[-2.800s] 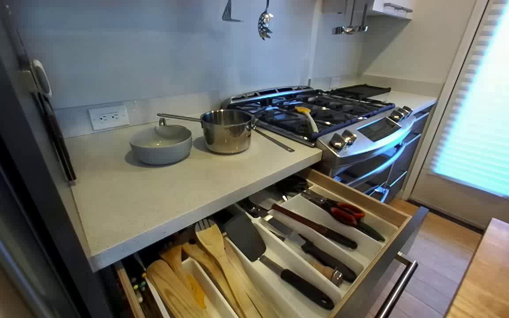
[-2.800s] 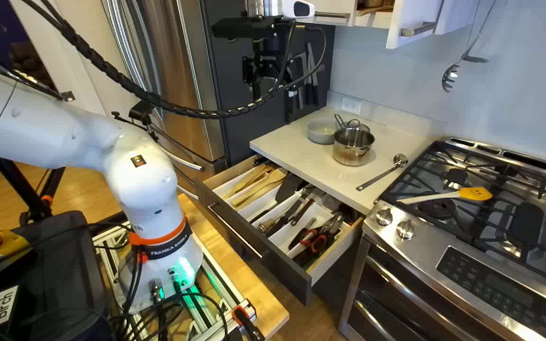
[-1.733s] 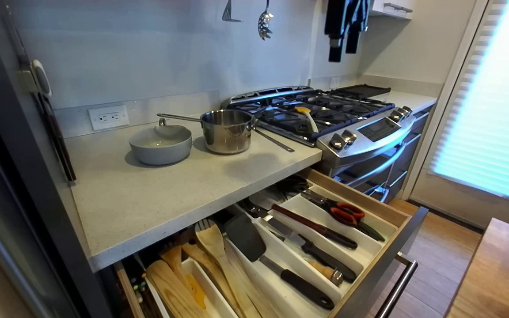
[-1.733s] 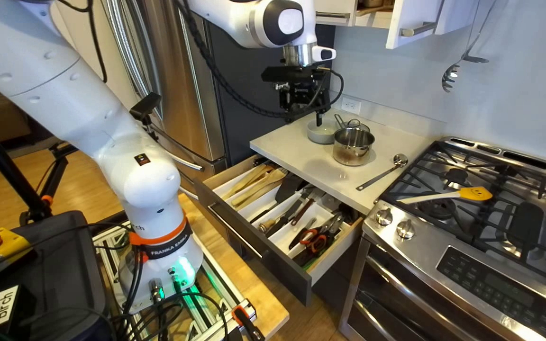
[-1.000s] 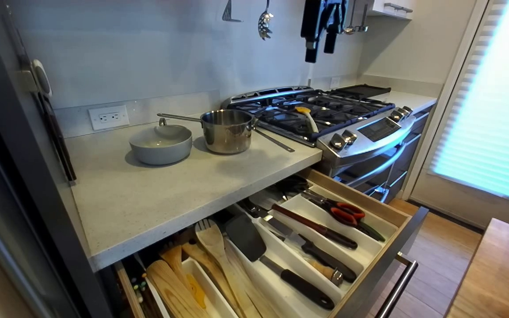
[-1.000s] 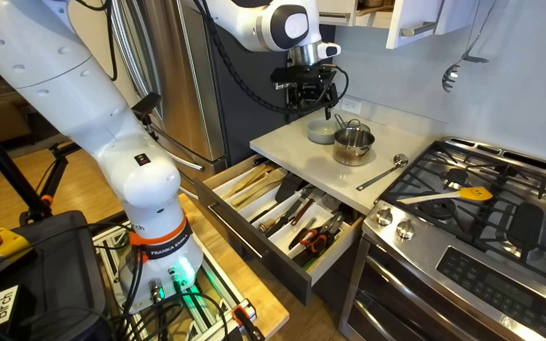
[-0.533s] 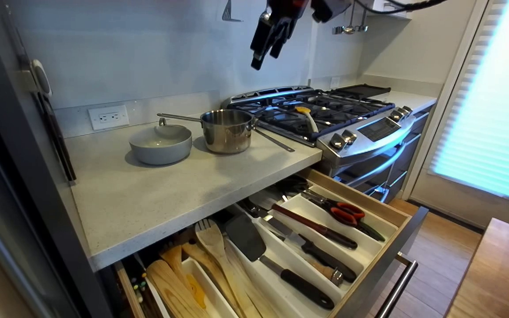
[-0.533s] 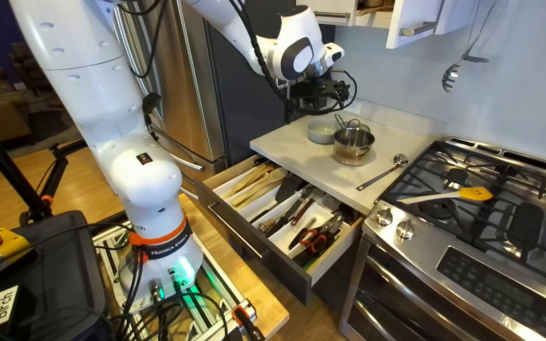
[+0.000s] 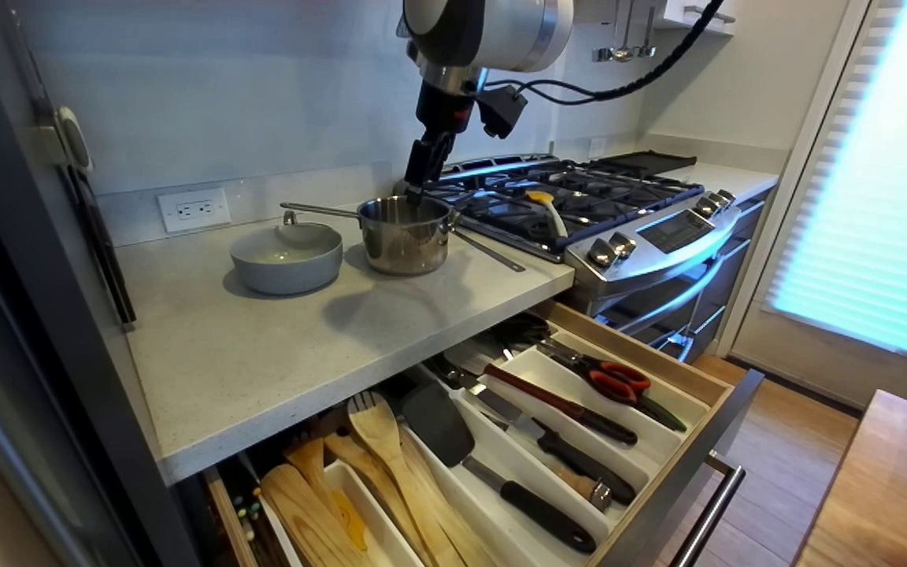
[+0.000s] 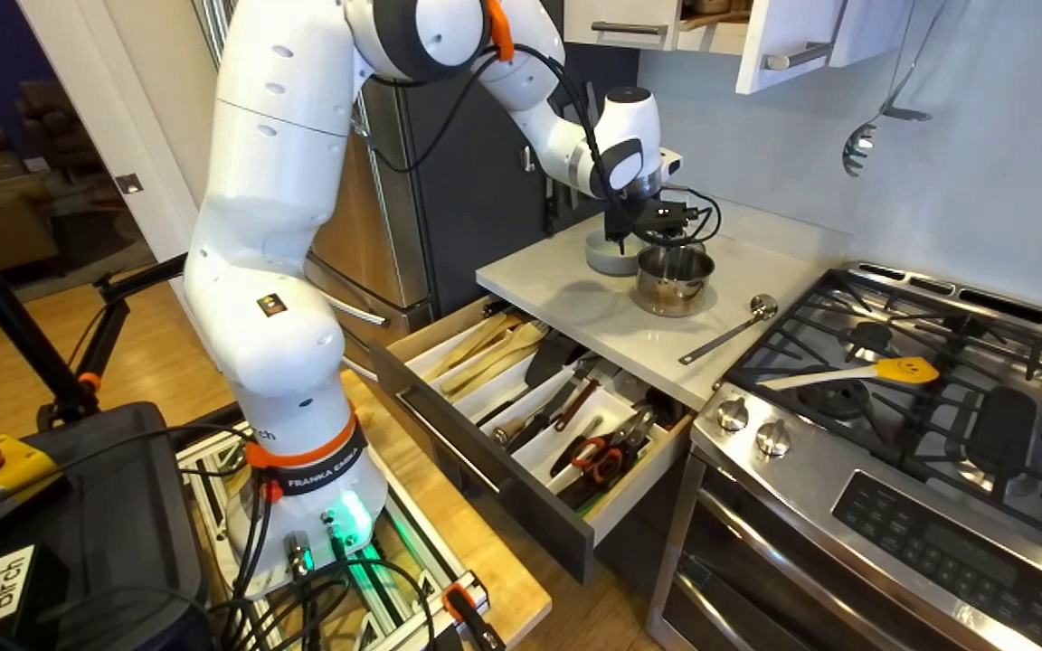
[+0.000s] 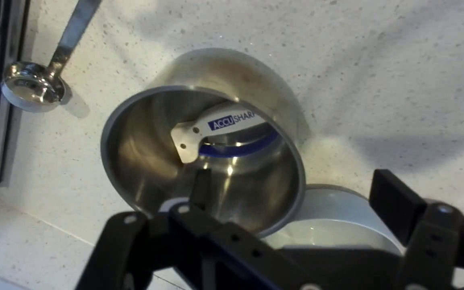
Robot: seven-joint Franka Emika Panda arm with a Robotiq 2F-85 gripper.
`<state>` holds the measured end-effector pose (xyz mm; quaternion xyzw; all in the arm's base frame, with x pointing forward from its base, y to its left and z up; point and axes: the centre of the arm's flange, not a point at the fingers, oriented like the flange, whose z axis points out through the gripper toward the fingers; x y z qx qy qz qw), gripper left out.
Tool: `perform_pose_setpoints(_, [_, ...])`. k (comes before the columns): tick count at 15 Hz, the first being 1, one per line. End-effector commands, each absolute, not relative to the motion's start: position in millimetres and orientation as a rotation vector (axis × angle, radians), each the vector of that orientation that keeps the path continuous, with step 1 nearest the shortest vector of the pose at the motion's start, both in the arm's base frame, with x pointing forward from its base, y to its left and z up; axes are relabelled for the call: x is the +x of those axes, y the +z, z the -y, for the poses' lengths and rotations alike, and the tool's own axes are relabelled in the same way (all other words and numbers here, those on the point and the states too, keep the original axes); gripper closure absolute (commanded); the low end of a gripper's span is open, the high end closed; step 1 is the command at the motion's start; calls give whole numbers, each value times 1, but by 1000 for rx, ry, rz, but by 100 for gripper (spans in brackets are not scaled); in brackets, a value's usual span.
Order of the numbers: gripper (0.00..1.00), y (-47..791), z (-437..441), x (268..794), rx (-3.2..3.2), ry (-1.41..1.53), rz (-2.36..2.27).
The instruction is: Move the pot from the countertop to the stove
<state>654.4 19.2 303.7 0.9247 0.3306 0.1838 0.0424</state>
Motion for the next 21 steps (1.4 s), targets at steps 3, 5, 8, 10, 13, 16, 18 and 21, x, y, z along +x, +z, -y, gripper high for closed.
perform_pose_setpoints(3, [0,304,-23,654,2830,568,-1022])
perform_pose_setpoints(5, [0,303,-27,654,2830,620,-999])
perform_pose_setpoints(8, [0,283,-24,661,2828,655,-1000])
perform_pose_setpoints(10, [0,267,-19,662,2838,646,-974])
perform_pose_setpoints(13, [28,247,-15,666,2826,657,-981])
perform_pose_setpoints(16, [47,238,-12,671,2799,719,-992])
perform_pose_setpoints(18, [63,235,-11,673,2798,721,-1000])
perform_pose_setpoints(21, [85,229,-10,673,2813,693,-1012])
